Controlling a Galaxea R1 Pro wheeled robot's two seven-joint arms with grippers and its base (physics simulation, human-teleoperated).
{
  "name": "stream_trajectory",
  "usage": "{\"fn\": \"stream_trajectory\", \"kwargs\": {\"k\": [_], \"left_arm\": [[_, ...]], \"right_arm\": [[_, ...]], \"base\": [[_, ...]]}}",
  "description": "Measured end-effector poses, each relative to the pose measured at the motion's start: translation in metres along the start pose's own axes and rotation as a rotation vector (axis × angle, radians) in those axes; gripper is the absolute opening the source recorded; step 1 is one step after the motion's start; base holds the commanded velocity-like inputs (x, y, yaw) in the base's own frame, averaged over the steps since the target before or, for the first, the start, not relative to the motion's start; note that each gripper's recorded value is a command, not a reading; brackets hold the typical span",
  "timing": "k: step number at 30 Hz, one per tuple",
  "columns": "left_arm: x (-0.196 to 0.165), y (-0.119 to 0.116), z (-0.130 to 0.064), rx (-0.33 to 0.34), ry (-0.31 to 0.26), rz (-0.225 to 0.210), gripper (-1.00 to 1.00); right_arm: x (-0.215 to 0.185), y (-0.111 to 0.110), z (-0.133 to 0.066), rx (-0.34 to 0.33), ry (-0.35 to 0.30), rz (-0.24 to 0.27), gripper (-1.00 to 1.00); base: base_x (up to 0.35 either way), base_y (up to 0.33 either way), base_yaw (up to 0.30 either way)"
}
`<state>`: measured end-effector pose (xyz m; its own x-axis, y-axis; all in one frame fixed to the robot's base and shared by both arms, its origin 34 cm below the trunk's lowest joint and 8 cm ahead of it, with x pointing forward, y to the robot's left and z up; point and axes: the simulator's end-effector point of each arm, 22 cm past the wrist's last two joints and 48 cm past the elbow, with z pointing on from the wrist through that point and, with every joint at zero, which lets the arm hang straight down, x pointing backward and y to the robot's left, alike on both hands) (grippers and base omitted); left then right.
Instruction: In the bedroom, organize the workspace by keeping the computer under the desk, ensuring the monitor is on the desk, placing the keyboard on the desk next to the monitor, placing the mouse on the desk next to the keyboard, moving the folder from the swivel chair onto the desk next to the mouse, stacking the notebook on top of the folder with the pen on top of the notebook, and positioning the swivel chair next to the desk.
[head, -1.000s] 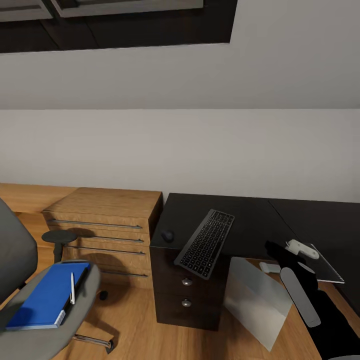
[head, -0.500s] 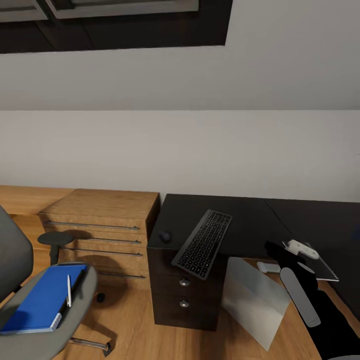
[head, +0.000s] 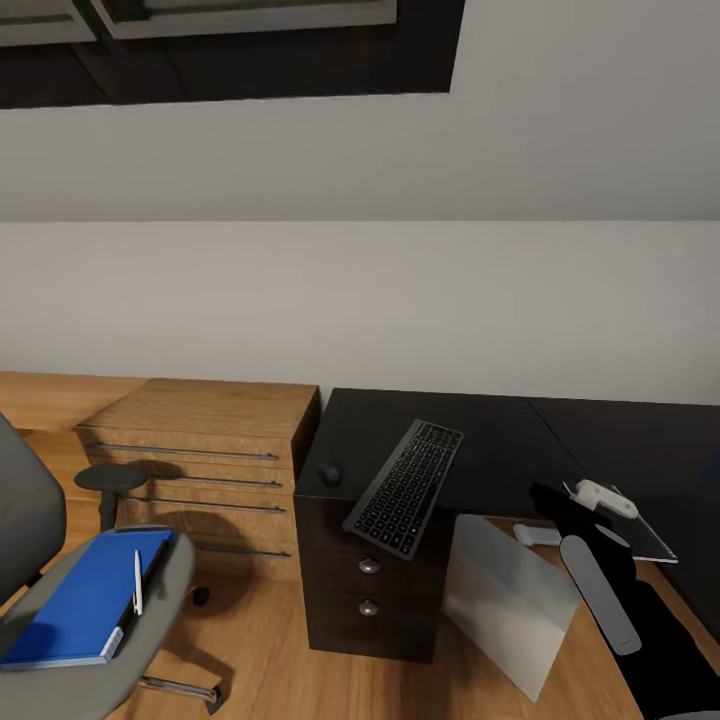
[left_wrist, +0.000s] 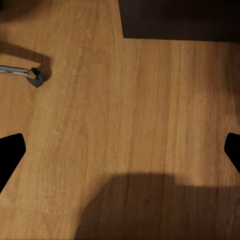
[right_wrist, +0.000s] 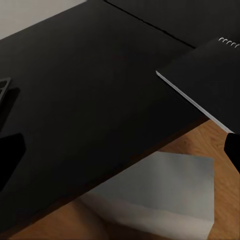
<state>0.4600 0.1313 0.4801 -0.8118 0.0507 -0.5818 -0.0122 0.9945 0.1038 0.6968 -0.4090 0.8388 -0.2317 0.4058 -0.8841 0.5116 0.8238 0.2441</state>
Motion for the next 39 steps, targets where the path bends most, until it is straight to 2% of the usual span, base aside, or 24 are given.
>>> {"fn": "stream_trajectory", "kwargs": {"k": [4, 6, 11, 18, 24, 28, 31, 37, 39], "left_arm": [[-0.003, 0.000, -0.003, 0.000, -0.003, 0.000, 1.00], [-0.006, 0.001, -0.006, -0.003, -0.003, 0.000, 1.00], [-0.011, 0.003, -0.012, -0.005, -0.001, -0.002, 1.00], [-0.019, 0.005, -0.022, -0.009, 0.002, -0.006, 1.00], [-0.026, 0.010, -0.029, -0.014, 0.000, -0.005, 1.00], [-0.030, 0.012, -0.034, -0.015, 0.000, -0.004, 1.00], [-0.034, 0.013, -0.038, -0.015, 0.000, -0.004, 1.00], [-0.039, 0.014, -0.046, -0.016, 0.001, -0.004, 1.00], [-0.042, 0.015, -0.049, -0.017, 0.001, -0.006, 1.00]], "right_arm": [[0.004, 0.010, -0.005, -0.018, 0.005, -0.024, 1.00], [0.013, 0.030, -0.013, -0.058, 0.011, -0.068, 1.00], [0.011, 0.048, -0.022, -0.090, 0.011, -0.100, 1.00], [0.011, 0.056, -0.041, -0.118, 0.009, -0.118, 1.00], [0.027, 0.048, -0.063, -0.127, 0.037, -0.131, 1.00], [0.050, 0.040, -0.075, -0.124, 0.080, -0.153, 1.00], [0.085, 0.040, -0.087, -0.138, 0.110, -0.180, 1.00], [0.131, 0.039, -0.101, -0.132, 0.074, -0.247, 1.00], [0.183, 0.024, -0.117, -0.097, 0.060, -0.349, 1.00]], "base": [[0.000, 0.000, 0.000], [0.000, 0.000, 0.000], [0.000, 0.000, 0.000], [0.000, 0.000, 0.000], [0.000, 0.000, 0.000], [0.000, 0.000, 0.000], [0.000, 0.000, 0.000], [0.000, 0.000, 0.000], [0.000, 0.000, 0.000]]}}
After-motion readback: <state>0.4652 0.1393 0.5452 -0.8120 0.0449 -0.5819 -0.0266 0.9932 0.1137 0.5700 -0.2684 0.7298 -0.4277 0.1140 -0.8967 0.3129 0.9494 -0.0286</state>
